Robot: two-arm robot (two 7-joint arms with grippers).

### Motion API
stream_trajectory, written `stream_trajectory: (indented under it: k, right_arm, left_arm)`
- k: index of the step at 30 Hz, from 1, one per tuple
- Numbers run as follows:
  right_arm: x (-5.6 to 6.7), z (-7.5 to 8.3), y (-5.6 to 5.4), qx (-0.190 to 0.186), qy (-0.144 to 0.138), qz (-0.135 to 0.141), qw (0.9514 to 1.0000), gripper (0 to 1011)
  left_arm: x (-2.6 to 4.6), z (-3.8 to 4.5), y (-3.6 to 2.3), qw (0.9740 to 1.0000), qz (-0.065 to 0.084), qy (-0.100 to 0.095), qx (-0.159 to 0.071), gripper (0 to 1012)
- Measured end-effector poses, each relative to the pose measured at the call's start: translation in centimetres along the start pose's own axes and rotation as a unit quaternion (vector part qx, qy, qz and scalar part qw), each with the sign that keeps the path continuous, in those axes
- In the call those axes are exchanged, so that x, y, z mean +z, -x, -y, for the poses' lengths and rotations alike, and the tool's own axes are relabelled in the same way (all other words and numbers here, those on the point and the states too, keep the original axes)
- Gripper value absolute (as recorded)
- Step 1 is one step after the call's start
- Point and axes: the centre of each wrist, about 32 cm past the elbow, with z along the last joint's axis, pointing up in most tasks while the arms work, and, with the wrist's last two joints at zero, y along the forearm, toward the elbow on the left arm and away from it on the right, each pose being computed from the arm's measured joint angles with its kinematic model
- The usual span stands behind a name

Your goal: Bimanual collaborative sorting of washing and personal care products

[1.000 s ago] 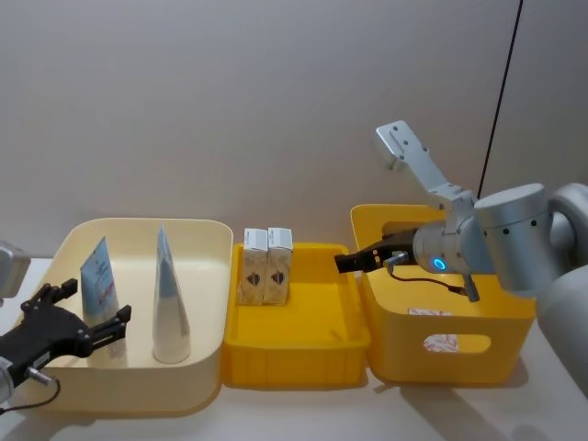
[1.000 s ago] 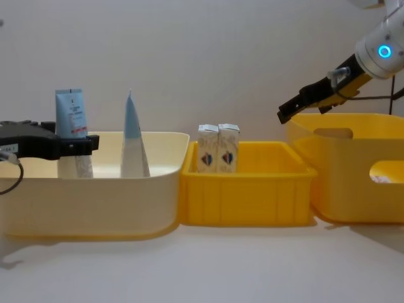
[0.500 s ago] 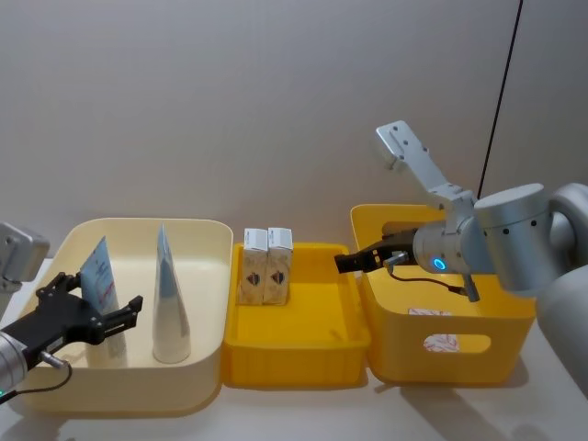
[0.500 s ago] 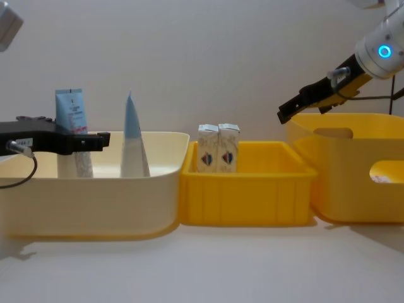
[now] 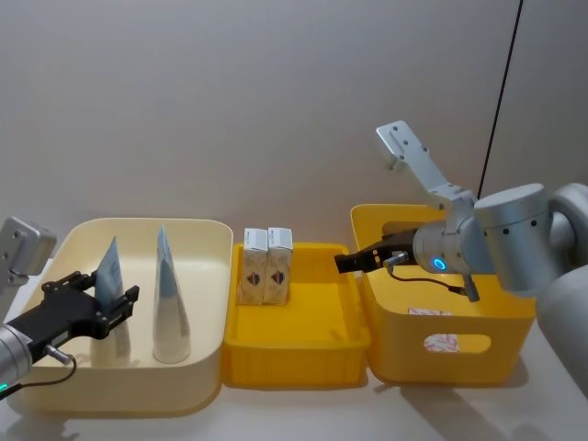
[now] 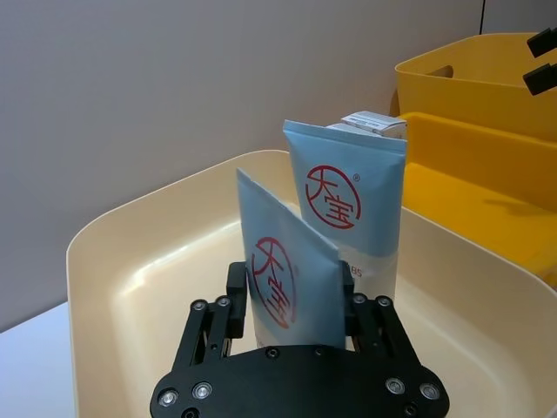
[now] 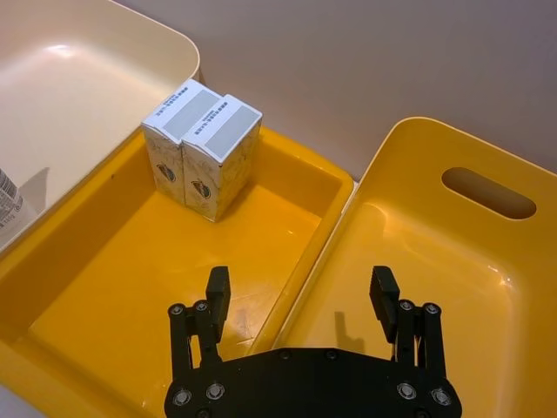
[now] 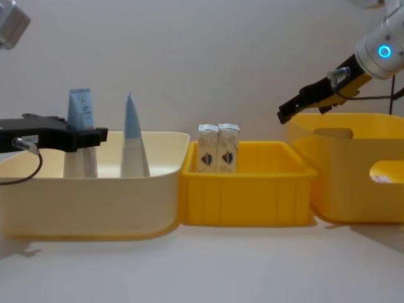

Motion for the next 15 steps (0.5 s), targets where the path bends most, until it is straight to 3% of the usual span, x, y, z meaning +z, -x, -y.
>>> stream_trajectory:
  k: [3, 10, 15]
  right_arm:
    - [0.00, 0.00, 0.00, 0.000, 0.000, 0.000, 1.0000, 1001]
    - [0.00, 0.00, 0.00, 0.000, 0.000, 0.000, 1.0000, 1001]
    - [0.00, 0.00, 0.00, 0.000, 0.000, 0.000, 1.0000, 1001]
  left_arm:
    - [0.02, 0.06, -0.01, 1.0000, 0.000, 0.000, 0.000, 544]
    - [0.09, 0.17, -0.05, 1.0000, 0.001, 0.000, -0.001, 300]
    - [0.12, 0.22, -0.07, 1.0000, 0.001, 0.000, -0.002, 260]
